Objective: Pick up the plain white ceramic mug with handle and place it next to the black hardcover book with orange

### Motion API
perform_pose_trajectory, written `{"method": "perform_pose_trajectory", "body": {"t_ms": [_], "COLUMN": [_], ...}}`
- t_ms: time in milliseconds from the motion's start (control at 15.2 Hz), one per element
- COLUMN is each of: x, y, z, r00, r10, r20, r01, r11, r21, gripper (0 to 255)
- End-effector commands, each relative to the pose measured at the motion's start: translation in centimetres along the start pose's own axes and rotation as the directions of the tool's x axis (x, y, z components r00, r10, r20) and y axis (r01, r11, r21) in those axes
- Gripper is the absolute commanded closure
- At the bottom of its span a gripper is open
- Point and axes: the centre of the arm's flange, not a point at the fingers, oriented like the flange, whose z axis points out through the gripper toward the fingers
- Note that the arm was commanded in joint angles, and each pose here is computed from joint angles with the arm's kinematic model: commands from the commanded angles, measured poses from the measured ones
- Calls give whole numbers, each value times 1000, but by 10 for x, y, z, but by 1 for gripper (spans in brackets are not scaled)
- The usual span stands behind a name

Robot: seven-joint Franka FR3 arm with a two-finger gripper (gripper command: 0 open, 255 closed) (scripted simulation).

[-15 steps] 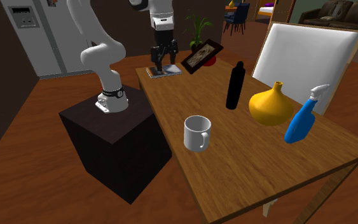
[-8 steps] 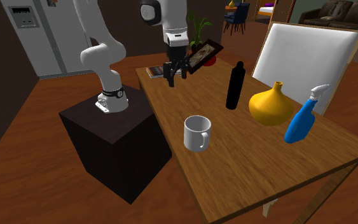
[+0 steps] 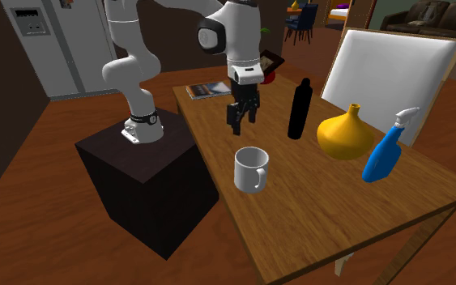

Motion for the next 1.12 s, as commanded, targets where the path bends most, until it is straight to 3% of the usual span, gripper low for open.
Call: {"method": "perform_pose_trajectory", "body": {"t_ms": [0, 264, 726, 1056], "x": [21, 62, 63, 63], "y": [7, 21, 22, 22], "z": [12, 34, 71, 74], "r00": [1000, 1000, 1000, 1000], "r10": [-3, -7, -7, -7], "r20": [-6, -18, -18, -18], "r01": [3, 7, 7, 7], "r11": [1000, 1000, 1000, 1000], "r21": [-6, -18, -18, -18], "gripper": [0, 0, 0, 0]}}
